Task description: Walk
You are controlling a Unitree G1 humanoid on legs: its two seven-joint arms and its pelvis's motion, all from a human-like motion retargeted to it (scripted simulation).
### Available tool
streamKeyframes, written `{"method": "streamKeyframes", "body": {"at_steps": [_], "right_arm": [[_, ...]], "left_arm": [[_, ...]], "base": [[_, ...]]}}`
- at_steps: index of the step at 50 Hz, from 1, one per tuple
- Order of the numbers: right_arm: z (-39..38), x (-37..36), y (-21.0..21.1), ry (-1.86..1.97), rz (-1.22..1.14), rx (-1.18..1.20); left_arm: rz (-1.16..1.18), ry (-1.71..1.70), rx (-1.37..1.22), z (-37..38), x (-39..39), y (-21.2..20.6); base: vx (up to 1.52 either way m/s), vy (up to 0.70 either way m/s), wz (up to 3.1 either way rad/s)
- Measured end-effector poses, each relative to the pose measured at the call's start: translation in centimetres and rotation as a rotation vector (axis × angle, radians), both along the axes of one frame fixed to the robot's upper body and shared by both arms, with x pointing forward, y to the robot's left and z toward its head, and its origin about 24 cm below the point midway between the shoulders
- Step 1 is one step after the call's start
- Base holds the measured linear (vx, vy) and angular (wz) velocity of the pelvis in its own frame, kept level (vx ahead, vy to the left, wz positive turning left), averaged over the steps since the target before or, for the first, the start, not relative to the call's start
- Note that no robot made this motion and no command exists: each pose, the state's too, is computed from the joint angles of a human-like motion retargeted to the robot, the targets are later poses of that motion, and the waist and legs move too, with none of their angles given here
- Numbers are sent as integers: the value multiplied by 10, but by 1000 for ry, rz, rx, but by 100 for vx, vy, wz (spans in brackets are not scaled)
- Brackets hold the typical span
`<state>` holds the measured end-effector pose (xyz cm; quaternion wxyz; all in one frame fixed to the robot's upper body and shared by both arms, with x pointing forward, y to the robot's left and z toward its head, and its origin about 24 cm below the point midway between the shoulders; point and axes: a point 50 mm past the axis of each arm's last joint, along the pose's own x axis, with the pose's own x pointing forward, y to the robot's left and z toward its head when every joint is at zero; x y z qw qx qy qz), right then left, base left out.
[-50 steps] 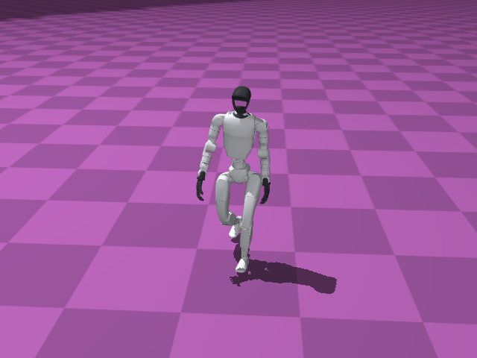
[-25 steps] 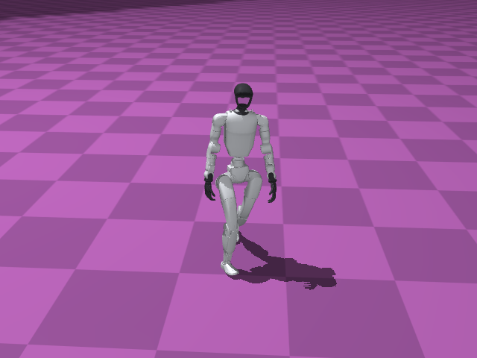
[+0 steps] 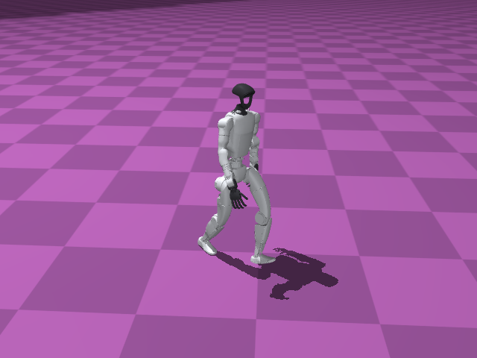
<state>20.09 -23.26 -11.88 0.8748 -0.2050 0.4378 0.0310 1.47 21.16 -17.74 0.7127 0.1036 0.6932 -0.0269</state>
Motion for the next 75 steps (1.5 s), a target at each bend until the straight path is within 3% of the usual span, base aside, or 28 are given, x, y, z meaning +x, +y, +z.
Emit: {"method": "streamKeyframes", "body": {"at_steps": [7,20,27,33,40,51,60,67,75], "right_arm": [[-22,-34,25,109,20,89],[-54,-122,42,428,3,160],[-58,-149,39,497,-66,166],[-57,-150,27,492,-94,102],[-42,-97,5,327,-67,18],[5,6,1,-66,-67,20],[-14,-22,21,24,-41,80],[-46,-91,48,330,55,192],[-57,-148,39,499,12,191]], "left_arm": [[105,28,-21,0,-4,0],[-129,-612,69,60,196,9],[-210,-779,89,86,233,4],[-216,-563,72,47,174,1],[-322,-240,31,14,92,0],[-156,80,-56,0,-30,-6],[-80,142,-85,-1,-50,-16],[-109,-72,-13,5,35,12],[-201,-544,98,55,184,22]], "base": [[77,6,77],[79,0,124],[80,-6,94],[74,-10,91],[66,-15,75],[67,-4,42],[77,9,45],[77,5,81],[78,1,90]]}}
